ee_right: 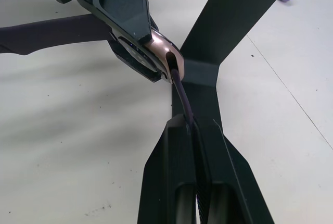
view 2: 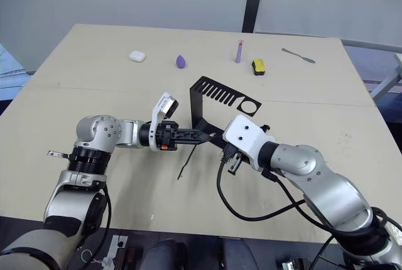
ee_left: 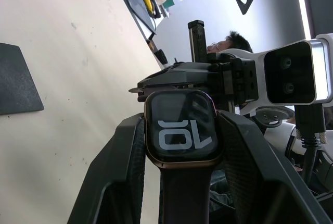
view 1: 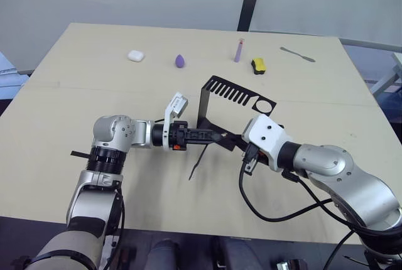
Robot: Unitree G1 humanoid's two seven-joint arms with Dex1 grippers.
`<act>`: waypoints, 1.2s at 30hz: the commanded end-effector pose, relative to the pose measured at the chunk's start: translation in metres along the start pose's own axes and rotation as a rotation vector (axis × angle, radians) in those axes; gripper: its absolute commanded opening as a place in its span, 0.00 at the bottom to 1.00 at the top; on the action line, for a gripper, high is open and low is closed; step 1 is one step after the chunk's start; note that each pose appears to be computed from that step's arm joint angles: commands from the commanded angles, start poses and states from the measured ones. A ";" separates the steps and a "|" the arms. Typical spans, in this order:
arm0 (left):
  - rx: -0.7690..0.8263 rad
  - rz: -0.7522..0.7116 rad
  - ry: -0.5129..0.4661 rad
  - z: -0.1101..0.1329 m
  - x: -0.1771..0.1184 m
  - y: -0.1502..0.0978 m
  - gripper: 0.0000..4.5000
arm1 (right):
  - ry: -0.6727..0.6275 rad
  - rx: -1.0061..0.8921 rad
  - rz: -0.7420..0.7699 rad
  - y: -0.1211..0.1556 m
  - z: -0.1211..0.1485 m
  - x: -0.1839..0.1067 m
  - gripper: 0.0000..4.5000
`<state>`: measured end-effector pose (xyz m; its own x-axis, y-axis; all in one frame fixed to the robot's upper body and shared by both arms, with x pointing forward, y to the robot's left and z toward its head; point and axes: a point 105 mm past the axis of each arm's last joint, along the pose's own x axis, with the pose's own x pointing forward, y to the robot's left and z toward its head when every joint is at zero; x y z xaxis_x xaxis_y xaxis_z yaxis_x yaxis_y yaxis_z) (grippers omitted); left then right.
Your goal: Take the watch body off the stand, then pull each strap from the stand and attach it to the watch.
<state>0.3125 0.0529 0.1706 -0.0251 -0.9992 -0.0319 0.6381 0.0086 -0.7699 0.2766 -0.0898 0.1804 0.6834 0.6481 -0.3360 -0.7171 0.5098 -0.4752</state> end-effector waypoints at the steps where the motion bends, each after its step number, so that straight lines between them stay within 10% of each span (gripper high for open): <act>1: 0.012 -0.005 0.005 0.002 0.001 -0.002 0.35 | -0.086 -0.077 -0.036 -0.006 0.024 -0.010 0.00; 36: 0.012 -0.006 0.009 0.004 0.002 -0.002 0.35 | -0.088 -0.079 -0.031 -0.006 0.027 -0.010 0.00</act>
<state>0.3152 0.0543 0.1686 -0.0170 -0.9995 -0.0267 0.6295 0.0101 -0.7769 0.2776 -0.0895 0.1844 0.6865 0.6479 -0.3300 -0.7117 0.5058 -0.4874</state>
